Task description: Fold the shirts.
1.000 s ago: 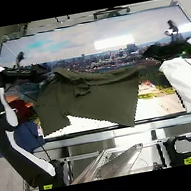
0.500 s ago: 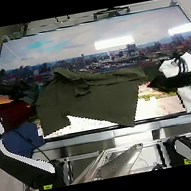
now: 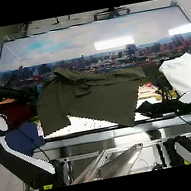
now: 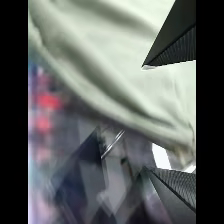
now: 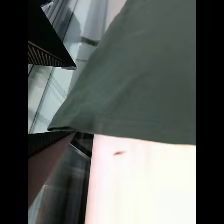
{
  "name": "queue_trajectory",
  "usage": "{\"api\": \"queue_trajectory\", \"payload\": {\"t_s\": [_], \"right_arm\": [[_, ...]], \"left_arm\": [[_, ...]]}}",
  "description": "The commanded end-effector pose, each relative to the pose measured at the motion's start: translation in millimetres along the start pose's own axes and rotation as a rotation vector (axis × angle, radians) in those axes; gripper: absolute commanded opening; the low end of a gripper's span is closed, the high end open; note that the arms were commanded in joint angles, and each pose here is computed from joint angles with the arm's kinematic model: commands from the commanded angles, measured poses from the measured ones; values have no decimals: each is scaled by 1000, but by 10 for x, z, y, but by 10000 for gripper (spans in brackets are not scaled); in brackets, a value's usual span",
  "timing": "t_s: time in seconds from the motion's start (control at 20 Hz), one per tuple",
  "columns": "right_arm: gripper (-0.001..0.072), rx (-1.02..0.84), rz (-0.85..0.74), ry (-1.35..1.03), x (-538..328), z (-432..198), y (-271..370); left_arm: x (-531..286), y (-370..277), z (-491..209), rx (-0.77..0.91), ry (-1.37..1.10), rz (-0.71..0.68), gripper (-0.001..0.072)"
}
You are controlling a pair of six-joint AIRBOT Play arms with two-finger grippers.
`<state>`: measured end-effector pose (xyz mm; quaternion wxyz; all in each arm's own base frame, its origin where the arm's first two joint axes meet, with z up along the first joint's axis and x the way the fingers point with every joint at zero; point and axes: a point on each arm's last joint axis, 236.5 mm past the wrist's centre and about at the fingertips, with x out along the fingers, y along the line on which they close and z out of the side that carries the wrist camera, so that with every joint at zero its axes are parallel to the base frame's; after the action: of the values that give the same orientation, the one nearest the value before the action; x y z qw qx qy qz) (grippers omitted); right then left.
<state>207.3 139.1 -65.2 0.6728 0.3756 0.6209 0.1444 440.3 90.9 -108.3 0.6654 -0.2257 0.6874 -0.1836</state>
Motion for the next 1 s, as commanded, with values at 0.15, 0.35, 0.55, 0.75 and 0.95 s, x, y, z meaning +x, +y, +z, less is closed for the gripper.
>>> {"api": "queue_trajectory", "payload": {"t_s": [0.15, 0.35, 0.55, 0.75, 0.95], "right_arm": [[439, 36, 20, 4, 81, -63, 68], [440, 73, -9, -6, 101, -57, -23], [440, 155, -38, -8, 196, -151, -218], [440, 209, -67, -2, 359, -316, -354], [439, 234, -52, -44, 563, -244, -267]], "left_arm": [[285, -281, -462, 87, 262, -95, 461], [293, -298, -475, 99, 269, -99, 17], [294, -295, -461, 102, 264, -96, 23], [302, -302, -435, 104, 252, -99, 23], [310, -289, -409, 103, 241, -93, 24]]}}
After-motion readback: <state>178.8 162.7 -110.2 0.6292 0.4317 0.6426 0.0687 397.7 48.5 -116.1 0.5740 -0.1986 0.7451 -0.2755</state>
